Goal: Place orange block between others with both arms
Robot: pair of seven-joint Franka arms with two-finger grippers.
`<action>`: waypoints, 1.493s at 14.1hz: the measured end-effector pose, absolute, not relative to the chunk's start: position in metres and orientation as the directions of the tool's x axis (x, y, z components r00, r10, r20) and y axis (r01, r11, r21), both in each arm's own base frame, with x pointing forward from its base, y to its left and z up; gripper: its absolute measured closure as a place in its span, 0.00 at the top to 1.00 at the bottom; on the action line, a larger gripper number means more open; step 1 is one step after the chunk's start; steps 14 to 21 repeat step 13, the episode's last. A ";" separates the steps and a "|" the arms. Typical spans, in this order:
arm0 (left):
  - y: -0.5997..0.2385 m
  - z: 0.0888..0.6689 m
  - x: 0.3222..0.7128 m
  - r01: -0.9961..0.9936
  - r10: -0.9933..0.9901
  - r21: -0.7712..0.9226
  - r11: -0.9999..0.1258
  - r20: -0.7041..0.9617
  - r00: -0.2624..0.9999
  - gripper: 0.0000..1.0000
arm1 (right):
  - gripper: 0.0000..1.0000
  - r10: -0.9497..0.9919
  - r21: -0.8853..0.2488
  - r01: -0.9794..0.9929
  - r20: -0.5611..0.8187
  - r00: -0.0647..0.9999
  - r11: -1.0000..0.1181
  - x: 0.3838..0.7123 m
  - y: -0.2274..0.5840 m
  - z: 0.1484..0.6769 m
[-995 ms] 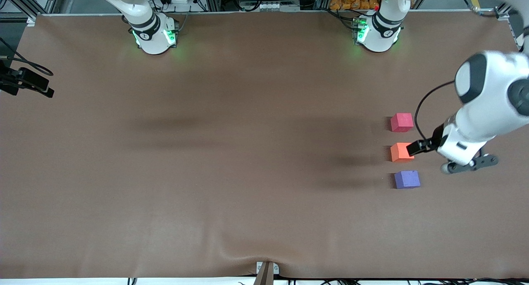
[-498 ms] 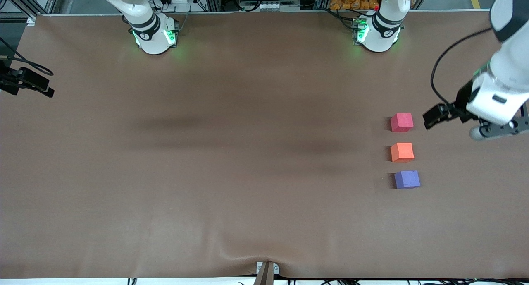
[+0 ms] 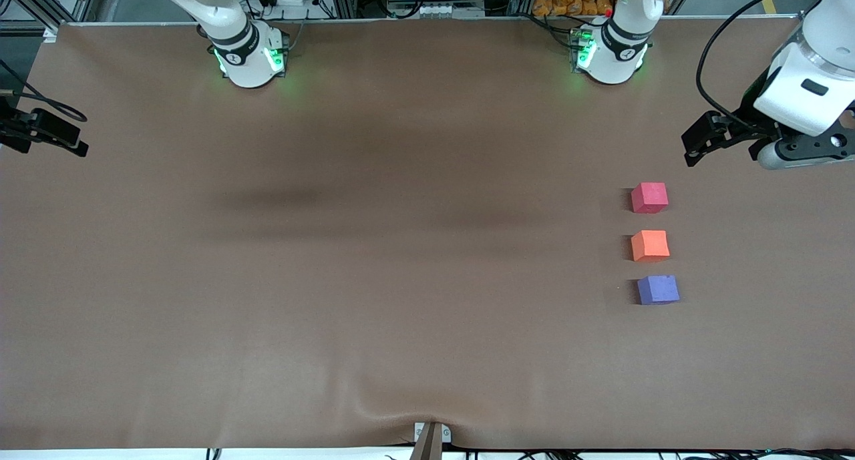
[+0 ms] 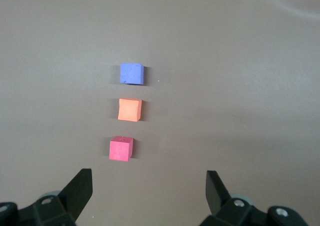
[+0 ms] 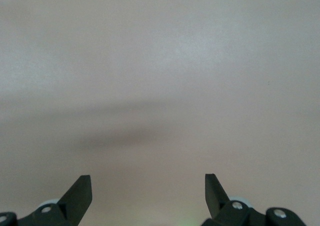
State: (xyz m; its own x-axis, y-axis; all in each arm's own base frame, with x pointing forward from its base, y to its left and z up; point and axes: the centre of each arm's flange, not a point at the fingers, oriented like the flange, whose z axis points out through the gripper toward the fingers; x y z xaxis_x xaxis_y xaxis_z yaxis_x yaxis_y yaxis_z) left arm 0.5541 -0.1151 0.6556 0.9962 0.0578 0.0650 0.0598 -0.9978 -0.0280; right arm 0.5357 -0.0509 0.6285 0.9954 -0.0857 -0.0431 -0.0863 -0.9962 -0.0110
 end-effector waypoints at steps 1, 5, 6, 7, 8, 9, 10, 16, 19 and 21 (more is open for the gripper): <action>-0.109 0.657 0.553 0.048 0.047 -0.029 -0.998 0.061 0.997 1.00 | 1.00 -0.086 -0.011 -0.087 -0.043 0.995 -0.996 0.536 -0.051 0.628; -0.063 0.663 0.541 -0.003 -0.004 -0.020 -1.000 0.023 1.000 1.00 | 1.00 -0.087 -0.011 -0.088 -0.044 0.995 -0.996 0.536 -0.052 0.628; -0.056 0.663 0.538 -0.005 -0.005 -0.017 -1.000 0.017 1.000 1.00 | 1.00 -0.087 -0.011 -0.088 -0.044 0.995 -0.996 0.536 -0.052 0.628; -0.052 0.662 0.534 -0.005 -0.005 -0.017 -1.000 0.014 1.000 1.00 | 1.00 -0.087 -0.011 -0.088 -0.044 0.995 -0.996 0.536 -0.052 0.628; -0.050 0.663 0.532 -0.017 -0.017 -0.017 -1.000 0.013 1.000 1.00 | 1.00 -0.087 -0.011 -0.088 -0.044 0.995 -0.996 0.536 -0.052 0.628; -0.050 0.664 0.531 -0.034 -0.034 -0.017 -0.999 0.014 0.999 1.00 | 1.00 -0.087 -0.011 -0.088 -0.044 0.995 -0.996 0.536 -0.052 0.628; -0.049 0.664 0.531 -0.041 -0.041 -0.017 -0.999 0.015 0.999 1.00 | 1.00 -0.087 -0.011 -0.088 -0.044 0.995 -0.996 0.536 -0.052 0.628; -0.044 0.664 0.528 -0.037 -0.037 -0.018 -0.999 -0.007 0.999 1.00 | 1.00 -0.087 -0.011 -0.088 -0.044 0.995 -0.996 0.536 -0.052 0.628; -0.044 0.664 0.528 -0.037 -0.037 -0.018 -0.999 -0.007 0.999 1.00 | 1.00 -0.087 -0.011 -0.088 -0.044 0.995 -0.996 0.536 -0.052 0.628; -0.044 0.664 0.528 -0.037 -0.037 -0.018 -0.999 -0.007 0.999 1.00 | 1.00 -0.087 -0.011 -0.088 -0.044 0.995 -0.996 0.536 -0.052 0.628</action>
